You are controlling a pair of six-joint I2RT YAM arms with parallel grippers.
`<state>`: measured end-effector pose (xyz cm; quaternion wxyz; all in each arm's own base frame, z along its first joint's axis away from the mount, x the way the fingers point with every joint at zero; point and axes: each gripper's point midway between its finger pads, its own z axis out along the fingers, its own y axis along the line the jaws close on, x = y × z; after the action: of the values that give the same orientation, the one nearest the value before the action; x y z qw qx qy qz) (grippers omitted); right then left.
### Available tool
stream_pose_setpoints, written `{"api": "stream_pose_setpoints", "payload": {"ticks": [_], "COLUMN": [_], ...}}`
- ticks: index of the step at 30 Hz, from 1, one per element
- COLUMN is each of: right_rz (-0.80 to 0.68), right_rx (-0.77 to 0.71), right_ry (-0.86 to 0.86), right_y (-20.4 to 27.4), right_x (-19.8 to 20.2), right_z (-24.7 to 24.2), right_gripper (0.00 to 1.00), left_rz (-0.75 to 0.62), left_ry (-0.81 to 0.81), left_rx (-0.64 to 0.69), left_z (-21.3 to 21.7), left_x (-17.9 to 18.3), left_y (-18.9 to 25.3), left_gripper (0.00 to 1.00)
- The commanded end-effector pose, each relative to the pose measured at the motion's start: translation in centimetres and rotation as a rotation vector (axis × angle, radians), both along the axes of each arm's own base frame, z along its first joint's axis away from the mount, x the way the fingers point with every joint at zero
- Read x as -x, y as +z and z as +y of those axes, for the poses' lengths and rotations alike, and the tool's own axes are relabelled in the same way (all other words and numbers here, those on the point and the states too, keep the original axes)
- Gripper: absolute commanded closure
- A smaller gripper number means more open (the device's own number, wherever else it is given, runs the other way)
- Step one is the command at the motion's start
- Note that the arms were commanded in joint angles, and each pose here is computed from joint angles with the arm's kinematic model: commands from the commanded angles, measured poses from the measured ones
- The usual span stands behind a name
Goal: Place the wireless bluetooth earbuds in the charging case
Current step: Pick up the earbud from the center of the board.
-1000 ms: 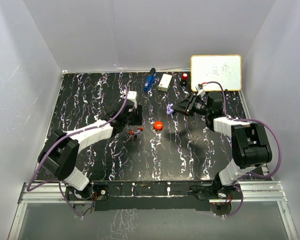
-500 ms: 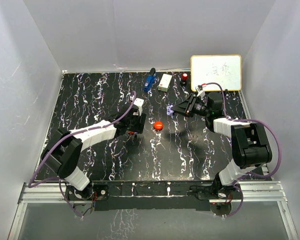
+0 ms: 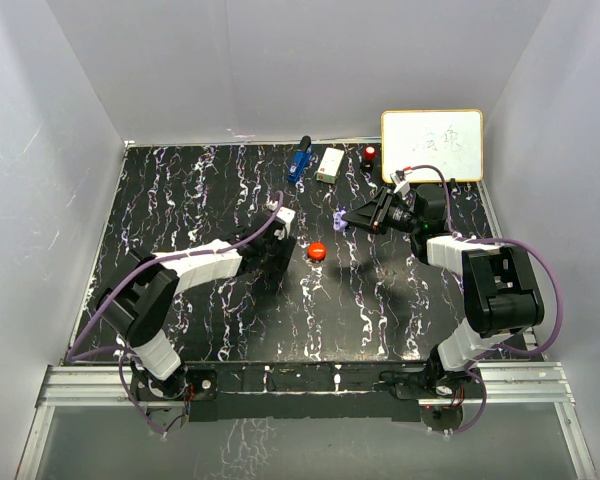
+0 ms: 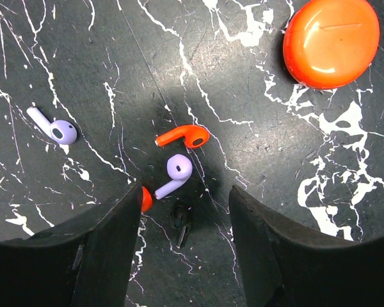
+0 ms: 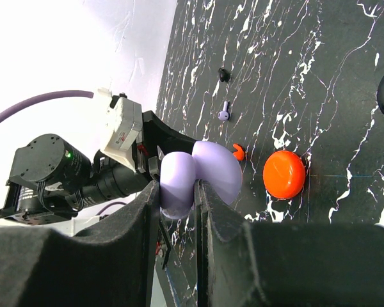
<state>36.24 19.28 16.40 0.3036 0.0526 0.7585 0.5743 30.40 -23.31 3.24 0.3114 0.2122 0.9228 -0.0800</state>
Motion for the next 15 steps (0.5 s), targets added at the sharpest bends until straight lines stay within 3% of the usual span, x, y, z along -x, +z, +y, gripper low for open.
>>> {"api": "stream_pose_setpoints", "payload": {"ticks": [1,15], "right_rz": [-0.087,-0.085], "right_rx": [-0.008,-0.009], "right_ry": [0.010,0.009], "right_y": [1.8,1.7], "right_x": [-0.2,-0.1], "right_z": [0.1,0.0], "right_gripper": [1.00,1.00], "left_rz": [-0.019,-0.025], "left_ry": [-0.015,0.004], "left_rx": [-0.010,-0.051], "left_z": [-0.5,-0.2], "left_x": [-0.4,-0.6], "left_y": [1.1,-0.3], "left_gripper": [0.46,0.55]}}
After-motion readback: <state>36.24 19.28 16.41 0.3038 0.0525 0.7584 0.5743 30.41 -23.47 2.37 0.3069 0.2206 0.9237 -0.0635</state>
